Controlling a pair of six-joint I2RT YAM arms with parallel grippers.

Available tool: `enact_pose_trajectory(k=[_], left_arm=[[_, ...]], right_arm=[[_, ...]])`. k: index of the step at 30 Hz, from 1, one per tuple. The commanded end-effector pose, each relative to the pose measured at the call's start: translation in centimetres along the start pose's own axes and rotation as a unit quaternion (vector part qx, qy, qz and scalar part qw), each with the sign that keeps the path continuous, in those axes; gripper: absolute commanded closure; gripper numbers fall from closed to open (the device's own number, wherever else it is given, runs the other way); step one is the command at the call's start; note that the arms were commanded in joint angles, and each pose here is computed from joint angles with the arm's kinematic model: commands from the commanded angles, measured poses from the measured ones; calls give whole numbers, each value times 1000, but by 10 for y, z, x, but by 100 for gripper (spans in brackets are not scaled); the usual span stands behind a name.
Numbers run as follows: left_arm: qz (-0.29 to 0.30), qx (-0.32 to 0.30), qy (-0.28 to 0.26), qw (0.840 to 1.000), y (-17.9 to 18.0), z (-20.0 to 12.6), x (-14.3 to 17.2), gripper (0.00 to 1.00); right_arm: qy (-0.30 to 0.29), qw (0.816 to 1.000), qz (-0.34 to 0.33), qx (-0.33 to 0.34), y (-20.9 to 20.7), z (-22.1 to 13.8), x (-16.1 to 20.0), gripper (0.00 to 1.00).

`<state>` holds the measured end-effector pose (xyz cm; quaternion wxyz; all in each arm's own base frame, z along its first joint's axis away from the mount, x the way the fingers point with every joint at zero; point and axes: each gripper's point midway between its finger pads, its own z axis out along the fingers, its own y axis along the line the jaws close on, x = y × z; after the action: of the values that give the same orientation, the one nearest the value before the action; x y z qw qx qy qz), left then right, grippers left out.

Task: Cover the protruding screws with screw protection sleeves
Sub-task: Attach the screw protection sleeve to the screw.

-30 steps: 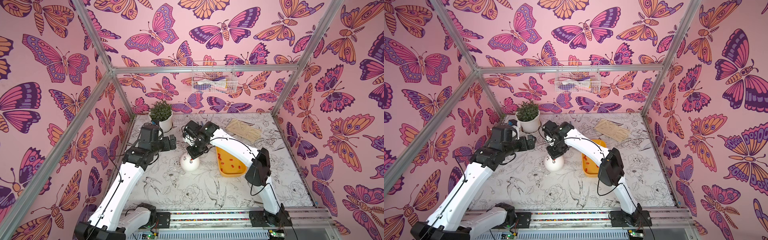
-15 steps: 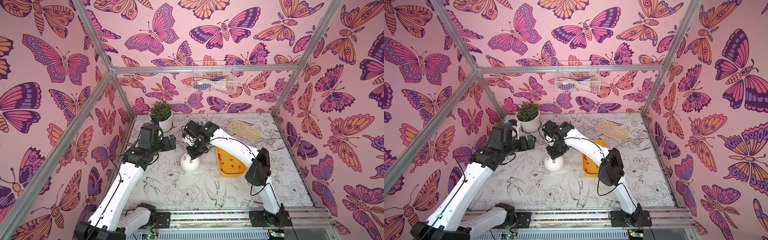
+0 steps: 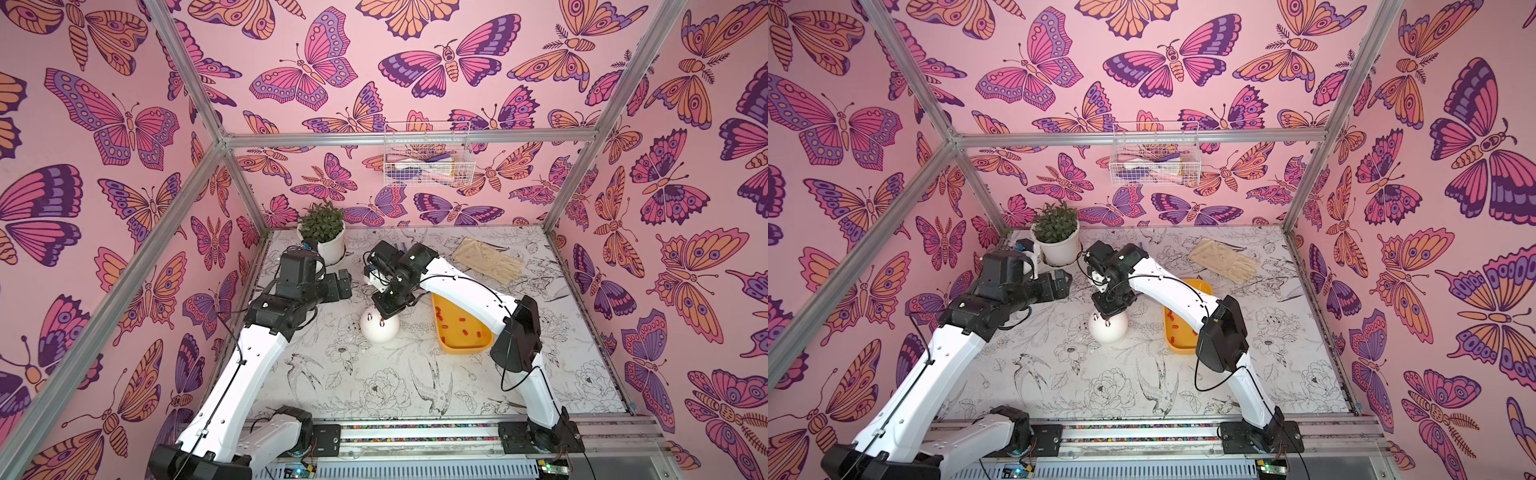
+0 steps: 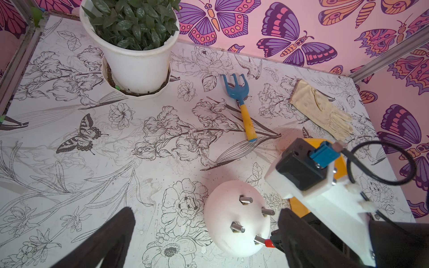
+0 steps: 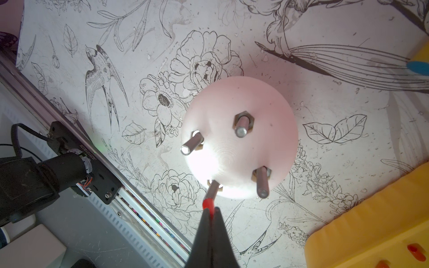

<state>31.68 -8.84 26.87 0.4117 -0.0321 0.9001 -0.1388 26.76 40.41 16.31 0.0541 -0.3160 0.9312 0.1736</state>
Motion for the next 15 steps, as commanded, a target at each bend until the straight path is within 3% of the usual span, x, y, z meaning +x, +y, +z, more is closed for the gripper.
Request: enact_pose_trajectory(k=[1, 15], left_arm=[[-6, 2, -4, 1000, 2, -1, 1, 1], [-8, 5, -6, 1000, 2, -2, 1, 2]], right_arm=[[10, 1000, -3, -12, 8, 5, 3, 98], [17, 1000, -4, -10, 8, 10, 1, 98]])
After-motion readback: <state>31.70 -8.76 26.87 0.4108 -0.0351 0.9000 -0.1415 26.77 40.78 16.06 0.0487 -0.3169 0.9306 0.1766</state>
